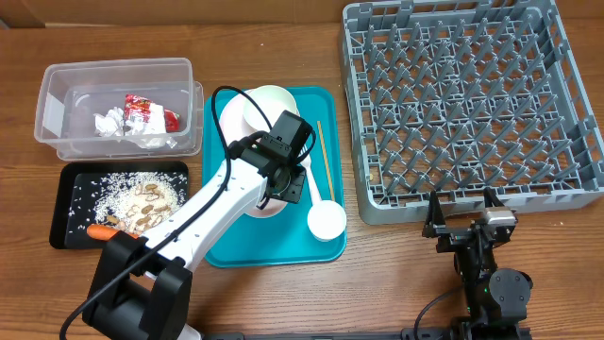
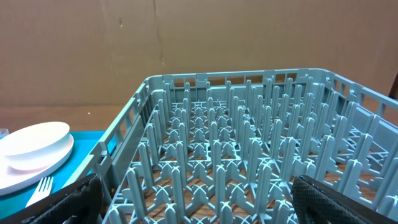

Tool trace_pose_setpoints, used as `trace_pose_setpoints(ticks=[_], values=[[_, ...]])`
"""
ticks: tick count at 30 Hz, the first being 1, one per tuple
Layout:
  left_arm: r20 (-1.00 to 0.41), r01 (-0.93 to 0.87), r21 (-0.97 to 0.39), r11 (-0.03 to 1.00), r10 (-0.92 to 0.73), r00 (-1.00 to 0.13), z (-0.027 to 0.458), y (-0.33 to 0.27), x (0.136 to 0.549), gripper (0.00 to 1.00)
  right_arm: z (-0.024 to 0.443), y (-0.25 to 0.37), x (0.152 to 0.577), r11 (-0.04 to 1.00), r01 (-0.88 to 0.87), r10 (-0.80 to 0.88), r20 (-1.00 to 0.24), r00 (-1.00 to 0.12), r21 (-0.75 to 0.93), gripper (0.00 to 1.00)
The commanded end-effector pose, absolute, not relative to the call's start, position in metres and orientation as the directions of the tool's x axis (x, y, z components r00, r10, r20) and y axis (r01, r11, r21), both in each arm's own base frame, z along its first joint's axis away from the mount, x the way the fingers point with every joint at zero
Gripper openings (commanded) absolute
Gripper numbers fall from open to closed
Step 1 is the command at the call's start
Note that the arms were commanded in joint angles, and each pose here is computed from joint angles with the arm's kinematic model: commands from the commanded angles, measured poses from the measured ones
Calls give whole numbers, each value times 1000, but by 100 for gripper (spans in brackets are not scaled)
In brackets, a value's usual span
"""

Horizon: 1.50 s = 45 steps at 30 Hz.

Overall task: Sort waste into correct bins and load items into the dishwasher
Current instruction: 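Carry the emptied bowl right and set it on the teal tray, then move left gripper to the white cup and grasp its rim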

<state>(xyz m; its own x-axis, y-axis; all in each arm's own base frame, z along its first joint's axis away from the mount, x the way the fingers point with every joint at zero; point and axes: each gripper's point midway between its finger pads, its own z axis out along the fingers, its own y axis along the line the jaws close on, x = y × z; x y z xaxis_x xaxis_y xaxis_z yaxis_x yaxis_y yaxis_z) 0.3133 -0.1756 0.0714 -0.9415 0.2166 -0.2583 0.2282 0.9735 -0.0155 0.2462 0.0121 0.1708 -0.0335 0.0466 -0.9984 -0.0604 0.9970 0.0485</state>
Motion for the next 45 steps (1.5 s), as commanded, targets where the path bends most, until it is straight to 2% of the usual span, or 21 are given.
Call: trace_pose_setpoints(ticks=[1,5,10,14,21,24,27,28,45], values=[[-286,236,8,972,229,-931,81,-174,324,59,170,11,246,997,-58,46,-999,-25,47,100],[-308,215,20,976,210,-928,113,-171,336,57,170,11,246,997,-58,46,-999,-25,47,100],[-324,257,-77,963,219,-920,158,-195,335,58,170,11,246,997,-58,46,-999,-25,47,100],[-290,279,-118,953,236,-928,161,-203,323,61,170,11,246,997,-58,46,-999,-25,47,100],[-213,278,-154,948,243,-946,149,-205,305,61,170,11,246,997,-58,46,-999,-25,47,100],[-212,277,-147,950,243,-947,148,-203,305,66,170,11,246,997,-58,46,-999,-25,47,100],[-219,278,-153,948,242,-945,148,-205,306,96,170,11,246,997,-58,46,-999,-25,47,100],[-219,279,-153,948,243,-945,148,-205,306,100,170,11,246,997,-58,46,-999,-25,47,100],[-201,278,-157,948,245,-948,147,-204,302,100,170,11,246,997,-58,46,-999,-25,48,100]])
